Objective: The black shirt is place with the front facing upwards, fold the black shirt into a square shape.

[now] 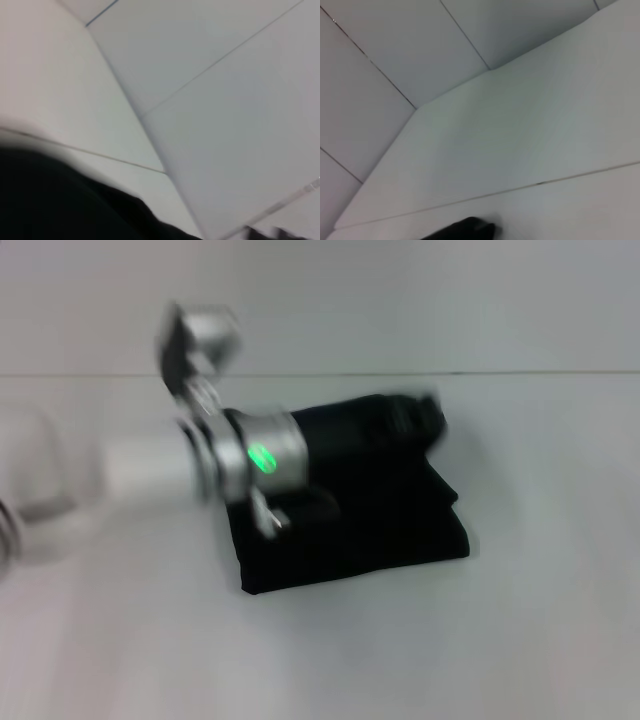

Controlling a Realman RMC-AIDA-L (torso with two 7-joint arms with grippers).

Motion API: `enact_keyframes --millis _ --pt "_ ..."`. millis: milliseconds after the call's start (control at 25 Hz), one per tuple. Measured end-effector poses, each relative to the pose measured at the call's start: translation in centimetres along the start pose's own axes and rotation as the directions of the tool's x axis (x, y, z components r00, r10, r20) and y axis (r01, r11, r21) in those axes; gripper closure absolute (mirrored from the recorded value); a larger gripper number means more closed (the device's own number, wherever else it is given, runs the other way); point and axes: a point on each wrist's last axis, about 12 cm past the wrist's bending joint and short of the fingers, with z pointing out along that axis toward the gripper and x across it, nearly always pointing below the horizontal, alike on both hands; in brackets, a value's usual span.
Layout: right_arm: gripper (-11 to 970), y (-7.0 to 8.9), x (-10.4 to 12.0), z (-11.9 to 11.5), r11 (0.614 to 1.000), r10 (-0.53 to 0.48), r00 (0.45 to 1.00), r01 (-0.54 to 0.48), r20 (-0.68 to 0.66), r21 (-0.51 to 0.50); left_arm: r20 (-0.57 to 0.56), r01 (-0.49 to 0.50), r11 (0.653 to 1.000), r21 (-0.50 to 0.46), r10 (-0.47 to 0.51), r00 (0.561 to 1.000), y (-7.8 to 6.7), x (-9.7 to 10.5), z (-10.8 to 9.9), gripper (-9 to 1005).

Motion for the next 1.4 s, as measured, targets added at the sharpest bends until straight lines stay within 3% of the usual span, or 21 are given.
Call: enact_keyframes --millis 160,360,520,600,720,800,880,960,1000,1040,1200,1400 --pt "182 -0.3 -0.2 -0.6 0.999 -0.042 0.999 0.042 -0.005 0.017 0.101 0.063 0.995 -0.082 -0.055 0.993 1.1 5.3 2.0 941" --pt "195 0.6 -1.0 2.1 0.994 -0.105 0.993 0.107 -0.053 0.028 0.198 -0.014 1.0 -0.01 0.016 0.98 0.9 8.5 0.6 868" --pt "200 1.2 -1.3 3.7 0.993 -0.109 0.99 0.112 -0.086 0.027 0.25 -0.076 0.98 0.184 0.028 0.968 -0.4 8.4 -1.4 797" --pt "199 1.8 -1.6 4.7 0.995 -0.096 0.988 0.099 -0.122 0.021 0.297 -0.15 0.939 0.31 0.054 0.953 -1.0 7.5 -3.7 761" --pt "199 2.9 -1.9 6.6 0.998 -0.054 0.976 0.059 -0.209 0.018 0.343 -0.231 0.904 0.359 0.103 0.934 -0.6 5.8 -6.8 672" --pt "199 3.7 -1.8 8.3 0.999 -0.031 0.961 0.038 -0.275 0.02 0.345 -0.261 0.91 0.322 0.144 0.928 0.3 4.6 -8.6 601" --pt "199 4.5 -1.6 9.9 0.999 -0.024 0.947 0.034 -0.32 0.027 0.33 -0.263 0.937 0.231 0.179 0.927 1.6 3.2 -10.2 530" --pt "199 5.4 -1.3 11.5 0.999 -0.028 0.938 0.042 -0.346 0.033 0.332 -0.26 0.957 0.131 0.204 0.921 2.9 1.8 -11.7 294" --pt "199 5.9 -1.0 12.3 0.998 -0.03 0.935 0.045 -0.353 0.033 0.332 -0.26 0.957 0.131 0.204 0.921 2.9 1.8 -11.7 261" --pt "199 6.3 -0.8 12.9 0.998 -0.033 0.933 0.047 -0.359 0.031 0.339 -0.249 0.968 0.01 0.231 0.912 4.4 0.2 -13.2 229" --pt "199 7.3 -0.5 14.2 0.999 -0.025 0.935 0.039 -0.355 0.033 0.332 -0.192 0.973 -0.129 0.224 0.916 6.1 -1.5 -14.3 99" --pt "199 7.2 -0.8 14.1 0.999 0.006 0.945 0.008 -0.328 0.042 0.266 -0.116 0.943 -0.311 0.204 0.942 7.9 -3.1 -13.8 105"
